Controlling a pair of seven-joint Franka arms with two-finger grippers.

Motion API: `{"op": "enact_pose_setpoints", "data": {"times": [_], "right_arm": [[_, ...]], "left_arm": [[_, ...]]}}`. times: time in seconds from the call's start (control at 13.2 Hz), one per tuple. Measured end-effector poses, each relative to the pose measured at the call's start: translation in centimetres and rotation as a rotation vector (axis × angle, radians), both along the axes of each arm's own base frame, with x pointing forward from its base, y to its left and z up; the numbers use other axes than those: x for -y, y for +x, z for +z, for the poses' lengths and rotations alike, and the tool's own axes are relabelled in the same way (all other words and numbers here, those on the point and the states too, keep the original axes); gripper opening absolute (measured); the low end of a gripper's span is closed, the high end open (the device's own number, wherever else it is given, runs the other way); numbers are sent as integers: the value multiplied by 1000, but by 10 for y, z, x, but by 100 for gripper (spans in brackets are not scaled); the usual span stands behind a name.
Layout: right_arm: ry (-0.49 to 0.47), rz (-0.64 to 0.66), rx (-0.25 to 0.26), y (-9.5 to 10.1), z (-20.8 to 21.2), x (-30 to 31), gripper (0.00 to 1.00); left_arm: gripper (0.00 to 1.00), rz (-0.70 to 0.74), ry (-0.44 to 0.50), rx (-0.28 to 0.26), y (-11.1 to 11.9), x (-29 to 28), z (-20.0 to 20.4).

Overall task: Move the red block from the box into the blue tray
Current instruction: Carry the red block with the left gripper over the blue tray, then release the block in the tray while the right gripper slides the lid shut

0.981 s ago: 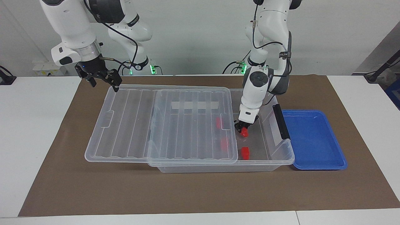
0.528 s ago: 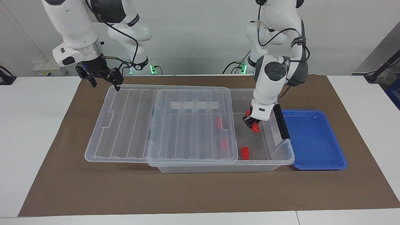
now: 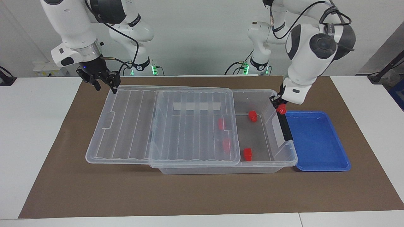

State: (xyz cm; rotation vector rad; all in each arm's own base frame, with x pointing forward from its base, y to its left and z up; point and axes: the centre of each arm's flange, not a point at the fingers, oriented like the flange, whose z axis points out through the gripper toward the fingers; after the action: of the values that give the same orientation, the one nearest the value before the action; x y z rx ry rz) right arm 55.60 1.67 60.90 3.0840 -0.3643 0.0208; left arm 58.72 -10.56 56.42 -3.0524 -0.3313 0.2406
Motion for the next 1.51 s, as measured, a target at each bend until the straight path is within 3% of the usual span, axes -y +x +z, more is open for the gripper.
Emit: {"op": "enact_pose_setpoints", "data": {"times": [0.3, 0.53, 0.68, 1.28, 1.51], "right_arm": [[-1, -38, 62, 11, -29, 46, 3], [-6, -2, 64, 12, -56, 78, 1], [-9, 4, 74, 13, -73, 94, 1], [-8, 56, 70, 15, -125, 95, 1], [-4, 69, 49, 13, -136, 88, 1]], "left_arm": [[34, -174, -67, 15, -16, -108, 42], [34, -264, -98, 10, -19, -170, 33], [34, -282, -98, 45, -20, -186, 12], [34, -331, -61, 192, -24, -180, -131], [34, -352, -48, 208, -20, -182, -176]]}}
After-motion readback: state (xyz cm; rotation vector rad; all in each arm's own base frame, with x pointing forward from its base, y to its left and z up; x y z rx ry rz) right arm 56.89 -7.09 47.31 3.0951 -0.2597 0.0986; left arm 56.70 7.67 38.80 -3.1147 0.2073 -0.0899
